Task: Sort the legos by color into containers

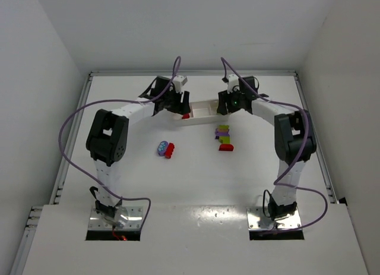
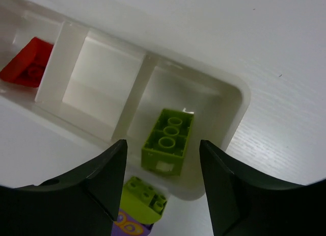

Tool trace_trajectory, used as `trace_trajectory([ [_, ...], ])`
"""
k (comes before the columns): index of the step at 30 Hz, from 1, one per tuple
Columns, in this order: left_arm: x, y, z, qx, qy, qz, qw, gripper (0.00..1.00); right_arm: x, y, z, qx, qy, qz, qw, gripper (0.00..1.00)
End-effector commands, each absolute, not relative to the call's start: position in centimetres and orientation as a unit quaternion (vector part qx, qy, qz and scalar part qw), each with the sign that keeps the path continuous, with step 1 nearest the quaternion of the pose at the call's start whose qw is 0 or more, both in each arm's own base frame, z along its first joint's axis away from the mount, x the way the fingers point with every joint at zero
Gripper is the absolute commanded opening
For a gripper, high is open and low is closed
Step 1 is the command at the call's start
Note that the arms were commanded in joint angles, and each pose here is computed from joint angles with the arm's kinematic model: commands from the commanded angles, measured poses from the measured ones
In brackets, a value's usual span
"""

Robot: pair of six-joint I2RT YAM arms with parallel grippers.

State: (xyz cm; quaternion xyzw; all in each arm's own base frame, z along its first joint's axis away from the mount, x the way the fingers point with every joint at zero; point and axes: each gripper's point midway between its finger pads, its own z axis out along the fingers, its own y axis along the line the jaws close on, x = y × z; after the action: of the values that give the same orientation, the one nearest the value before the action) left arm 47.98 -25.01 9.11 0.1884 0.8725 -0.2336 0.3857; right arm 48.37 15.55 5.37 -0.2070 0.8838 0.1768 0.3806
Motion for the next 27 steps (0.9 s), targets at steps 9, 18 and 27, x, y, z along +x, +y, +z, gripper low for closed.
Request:
trace_trajectory([
  [9,38.5,-21.6,19.5,0.367,0.772,-0.301,0.424,0.70,41.7,17.9,20.9,-0.356,0.739,0.235,0.521,0.65],
  [18,27.8,-14.1,11.4,0.657,0.679,-0.181,0.273,0.71,34.0,20.7,19.2,-0.417,0.733,0.368,0.392,1.00],
  [27,26.0,-13.2,7.4,0.777,0.535,-0.186,0.276,0.76,34.1,20.5,17.2,-0.381,0.764,0.375,0.361,1.00],
])
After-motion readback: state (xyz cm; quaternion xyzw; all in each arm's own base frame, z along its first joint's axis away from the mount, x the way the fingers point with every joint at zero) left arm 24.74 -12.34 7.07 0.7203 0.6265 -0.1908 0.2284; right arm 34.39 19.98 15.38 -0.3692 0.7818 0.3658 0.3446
